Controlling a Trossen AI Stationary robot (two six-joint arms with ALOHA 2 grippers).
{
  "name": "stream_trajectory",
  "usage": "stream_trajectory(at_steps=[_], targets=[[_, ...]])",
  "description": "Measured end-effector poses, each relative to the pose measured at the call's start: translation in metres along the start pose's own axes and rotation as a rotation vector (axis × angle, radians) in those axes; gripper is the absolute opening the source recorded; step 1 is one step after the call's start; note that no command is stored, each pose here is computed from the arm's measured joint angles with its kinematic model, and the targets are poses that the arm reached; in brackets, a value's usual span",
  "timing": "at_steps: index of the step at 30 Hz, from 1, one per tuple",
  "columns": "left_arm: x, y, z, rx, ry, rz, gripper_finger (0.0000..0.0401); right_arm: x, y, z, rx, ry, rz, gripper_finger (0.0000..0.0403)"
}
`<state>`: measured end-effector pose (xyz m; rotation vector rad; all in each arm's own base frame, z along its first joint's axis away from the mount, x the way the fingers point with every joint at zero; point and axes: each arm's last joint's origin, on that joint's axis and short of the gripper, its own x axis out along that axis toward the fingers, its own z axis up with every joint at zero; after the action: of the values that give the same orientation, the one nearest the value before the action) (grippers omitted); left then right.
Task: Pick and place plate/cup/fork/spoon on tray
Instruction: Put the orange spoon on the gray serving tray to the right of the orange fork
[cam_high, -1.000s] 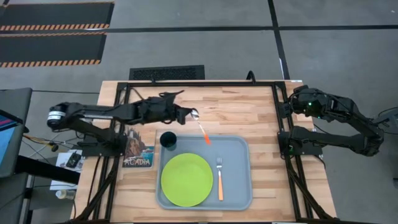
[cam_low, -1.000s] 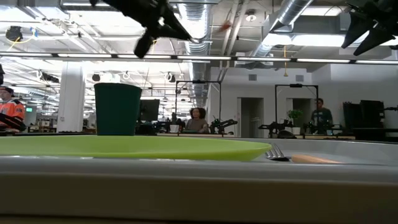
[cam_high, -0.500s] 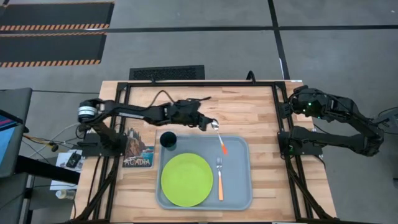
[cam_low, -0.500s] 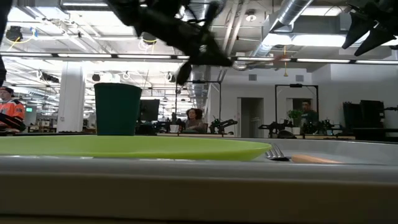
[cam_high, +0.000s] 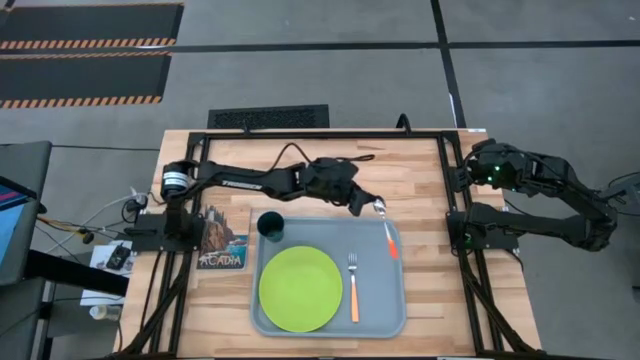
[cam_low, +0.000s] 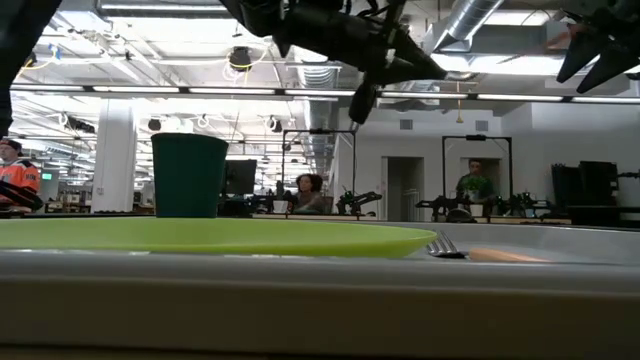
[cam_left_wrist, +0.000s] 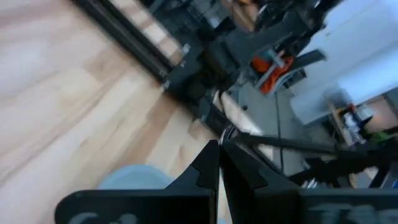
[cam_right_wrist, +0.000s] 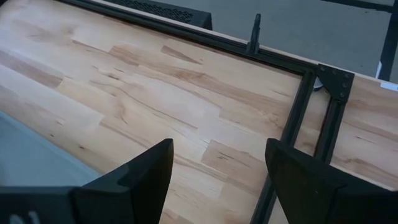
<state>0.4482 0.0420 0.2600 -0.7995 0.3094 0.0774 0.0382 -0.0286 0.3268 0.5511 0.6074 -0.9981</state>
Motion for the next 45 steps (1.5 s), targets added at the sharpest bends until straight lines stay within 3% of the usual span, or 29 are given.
stream_trajectory(at_steps=[21,29,35,45], targets=[[0.009,-0.028,-0.051,0.153,0.141,0.021,0.0000,0.000,0.000,0.000,0.002,-0.002,0.001,0.0281],[0.043,-0.014,-0.099,0.109,0.314,0.003,0.0000,0.000,0.000,0.000,0.002,-0.002,0.001,0.0281],[0.057,-0.017,-0.108,0.110,0.356,-0.020,0.0000,0.000,0.000,0.000,0.001,-0.001,0.000,0.0281],[0.061,-0.006,-0.122,0.085,0.412,0.067,0.0000,0.000,0.000,0.000,-0.017,0.001,-0.001,0.0281]])
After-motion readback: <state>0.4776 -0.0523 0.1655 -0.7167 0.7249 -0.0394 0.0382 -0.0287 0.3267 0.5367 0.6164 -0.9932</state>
